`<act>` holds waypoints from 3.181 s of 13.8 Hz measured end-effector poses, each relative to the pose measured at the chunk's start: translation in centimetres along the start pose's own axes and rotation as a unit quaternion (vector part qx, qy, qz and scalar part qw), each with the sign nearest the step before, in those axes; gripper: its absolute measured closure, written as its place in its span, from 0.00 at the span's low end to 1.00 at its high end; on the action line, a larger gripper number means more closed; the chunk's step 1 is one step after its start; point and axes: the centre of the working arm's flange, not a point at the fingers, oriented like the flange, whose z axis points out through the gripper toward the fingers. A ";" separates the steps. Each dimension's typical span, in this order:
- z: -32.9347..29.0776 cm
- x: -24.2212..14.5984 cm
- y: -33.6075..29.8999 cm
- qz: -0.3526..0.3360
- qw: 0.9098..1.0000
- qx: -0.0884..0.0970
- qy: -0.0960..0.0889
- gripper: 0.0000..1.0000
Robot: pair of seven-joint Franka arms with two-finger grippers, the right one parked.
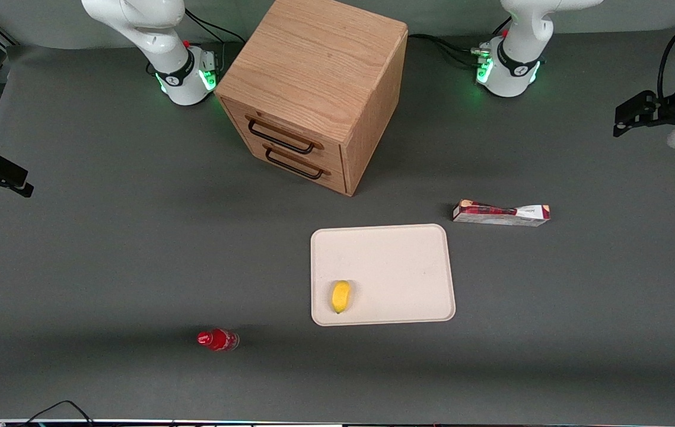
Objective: Place red cookie box on tray
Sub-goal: 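Move the left gripper down over the red-and-white cookie box, then close the left gripper on the cookie box end and lift it, then carry the box over the white tray and lower it onto the tray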
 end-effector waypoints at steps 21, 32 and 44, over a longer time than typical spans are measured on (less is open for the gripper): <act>32.8 5.1 8.4 -0.519 0.854 -0.010 -0.041 0.00; 42.1 4.7 10.2 -0.562 0.827 0.021 0.012 0.75; 18.1 12.0 11.8 -0.460 0.886 0.048 -0.009 0.94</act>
